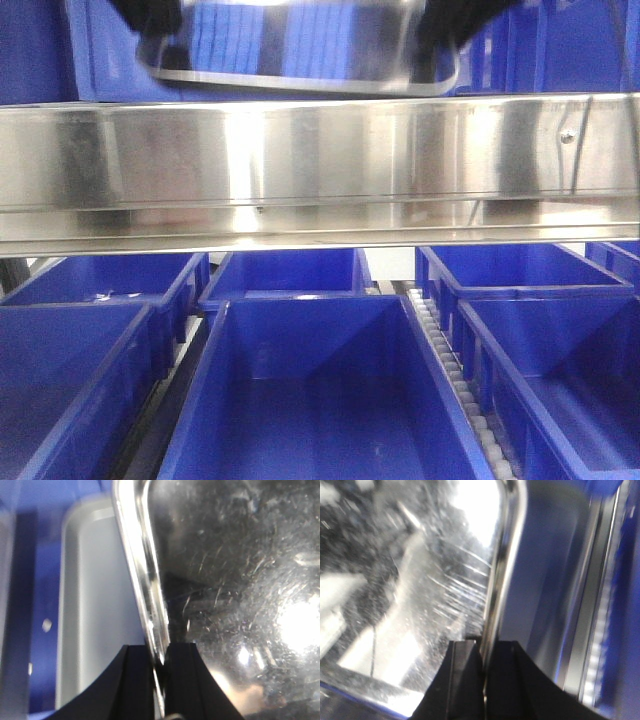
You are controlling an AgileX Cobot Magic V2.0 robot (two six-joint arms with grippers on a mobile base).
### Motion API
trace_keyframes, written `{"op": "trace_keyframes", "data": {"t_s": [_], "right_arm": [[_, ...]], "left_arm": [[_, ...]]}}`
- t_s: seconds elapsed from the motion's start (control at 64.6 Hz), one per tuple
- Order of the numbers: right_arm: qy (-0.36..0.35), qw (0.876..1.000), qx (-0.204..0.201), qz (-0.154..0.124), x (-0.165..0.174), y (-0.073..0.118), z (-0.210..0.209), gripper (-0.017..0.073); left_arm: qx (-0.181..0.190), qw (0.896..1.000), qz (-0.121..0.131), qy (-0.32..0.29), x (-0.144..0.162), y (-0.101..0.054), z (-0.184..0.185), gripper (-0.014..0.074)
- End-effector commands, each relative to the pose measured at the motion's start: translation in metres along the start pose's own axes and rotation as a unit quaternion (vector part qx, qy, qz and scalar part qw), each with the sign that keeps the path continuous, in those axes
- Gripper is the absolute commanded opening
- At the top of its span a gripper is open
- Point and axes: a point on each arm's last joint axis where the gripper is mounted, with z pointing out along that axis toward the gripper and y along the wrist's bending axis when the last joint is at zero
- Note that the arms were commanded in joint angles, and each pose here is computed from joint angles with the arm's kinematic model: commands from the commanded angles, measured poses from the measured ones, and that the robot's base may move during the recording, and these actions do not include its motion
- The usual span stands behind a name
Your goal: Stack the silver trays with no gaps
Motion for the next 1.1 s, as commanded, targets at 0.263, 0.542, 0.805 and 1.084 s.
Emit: {"op": "trace_keyframes", "data": {"t_s": [0.263,0.542,0.805,1.084], "right_arm": [[0.004,1.000,0.006,-0.012,-0.002,-0.004,0.011,-0.0077],[-0.014,1.000,-0.010,0.001,-0.005,-0.002,0.011,0.0195],[-0.035,0.999,-0.016,-0.001,-0.011,0.003,-0.004,0.0403],[-0.154,0.987,-0.032,-0.032,-0.033,0.026,-0.092,0.0232]], "left_arm": [[-0.037,0.999,0.033,0.020,0.003,0.002,0.017,0.0020],[-0.039,0.999,0.035,0.015,0.002,0.003,0.017,0.0321],[-0.056,0.998,0.038,0.008,0.000,0.009,0.006,0.0380],[-0.032,0.991,0.004,-0.126,-0.012,0.039,-0.079,0.0360]]}}
